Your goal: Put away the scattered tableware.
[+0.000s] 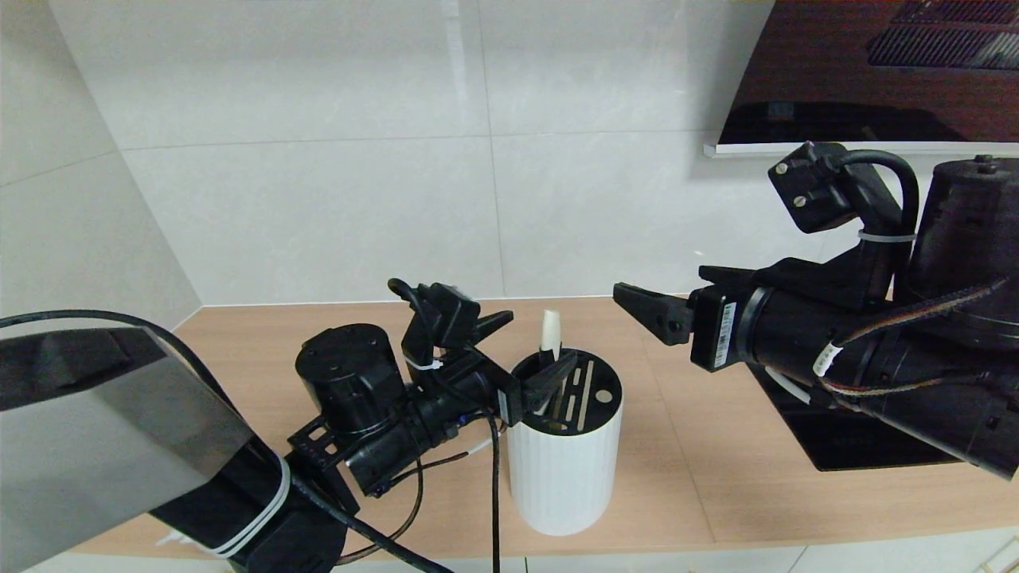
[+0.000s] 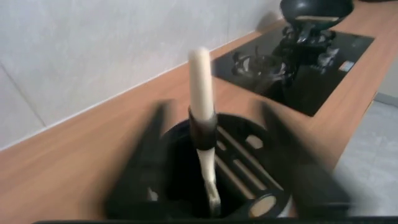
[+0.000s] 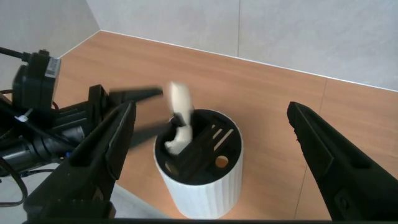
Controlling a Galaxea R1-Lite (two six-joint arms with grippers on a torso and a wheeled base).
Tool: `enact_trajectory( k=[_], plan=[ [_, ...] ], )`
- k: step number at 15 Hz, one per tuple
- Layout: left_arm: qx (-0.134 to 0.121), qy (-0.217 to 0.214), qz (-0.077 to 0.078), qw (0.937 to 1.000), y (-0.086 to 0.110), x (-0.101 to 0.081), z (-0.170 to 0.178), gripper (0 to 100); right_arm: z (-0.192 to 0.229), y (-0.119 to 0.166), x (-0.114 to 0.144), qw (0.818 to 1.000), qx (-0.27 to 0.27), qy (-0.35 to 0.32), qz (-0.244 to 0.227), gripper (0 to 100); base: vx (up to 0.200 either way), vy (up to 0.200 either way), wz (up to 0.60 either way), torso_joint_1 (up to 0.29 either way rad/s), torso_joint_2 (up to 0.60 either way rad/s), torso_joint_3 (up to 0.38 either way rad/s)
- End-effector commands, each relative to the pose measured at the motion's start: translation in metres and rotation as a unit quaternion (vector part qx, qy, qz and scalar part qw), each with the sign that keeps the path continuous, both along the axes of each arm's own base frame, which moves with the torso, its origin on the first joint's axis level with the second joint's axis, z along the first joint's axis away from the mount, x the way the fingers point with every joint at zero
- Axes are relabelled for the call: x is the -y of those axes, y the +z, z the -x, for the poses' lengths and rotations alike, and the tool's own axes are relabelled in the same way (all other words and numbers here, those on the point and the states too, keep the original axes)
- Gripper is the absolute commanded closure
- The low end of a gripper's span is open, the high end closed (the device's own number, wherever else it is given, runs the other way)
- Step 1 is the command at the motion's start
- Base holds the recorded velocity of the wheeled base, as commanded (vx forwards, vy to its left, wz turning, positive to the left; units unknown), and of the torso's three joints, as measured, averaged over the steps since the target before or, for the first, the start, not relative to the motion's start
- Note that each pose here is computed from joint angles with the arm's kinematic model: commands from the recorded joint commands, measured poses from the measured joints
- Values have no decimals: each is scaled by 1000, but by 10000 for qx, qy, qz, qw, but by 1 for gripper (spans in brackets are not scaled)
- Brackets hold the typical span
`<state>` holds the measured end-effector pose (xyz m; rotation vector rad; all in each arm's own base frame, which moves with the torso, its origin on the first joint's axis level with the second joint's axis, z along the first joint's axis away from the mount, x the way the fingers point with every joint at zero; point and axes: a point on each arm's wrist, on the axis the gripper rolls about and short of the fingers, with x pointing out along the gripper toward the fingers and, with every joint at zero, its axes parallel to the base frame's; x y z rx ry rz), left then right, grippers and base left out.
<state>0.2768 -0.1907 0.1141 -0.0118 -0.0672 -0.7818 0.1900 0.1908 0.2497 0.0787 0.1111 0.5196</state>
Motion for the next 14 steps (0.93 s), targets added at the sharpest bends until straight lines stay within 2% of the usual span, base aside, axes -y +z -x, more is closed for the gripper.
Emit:
enact_trajectory(
  k=[1, 5, 6, 7, 9, 11, 14],
  plan=[
    [30, -9, 21, 10000, 2, 0, 0, 0, 0, -1, -1, 10000, -12, 0, 3, 0, 0, 0, 0, 0, 0, 0],
    [101, -2, 79, 9999, 7, -1, 2, 0, 0, -1, -1, 10000, -12, 0, 3, 0, 0, 0, 0, 0, 0, 0],
    [264, 3, 224, 9994, 21, -4, 6, 0, 0, -2, 0, 10000, -31, -16, 14, 0, 0, 0, 0, 0, 0, 0],
    [540, 62, 419, 9976, 44, -10, 15, 0, -1, -5, 7, 9997, -46, -253, 38, 0, 0, 0, 0, 0, 0, 0],
    [839, 265, 760, 9932, 74, -23, 32, 0, 0, 2, 29, 9981, 75, -613, -66, 0, 0, 0, 0, 0, 0, 0],
    [1116, 366, 1011, 9879, 99, -54, 76, 0, 28, 13, 71, 9947, 344, -910, -332, 0, 0, 0, 0, 0, 0, 0],
    [1197, 410, 1148, 9853, 103, -90, 129, 0, 63, -1, 125, 9848, 508, -1608, -423, 0, 0, 0, 0, 0, 0, 0]
  ],
)
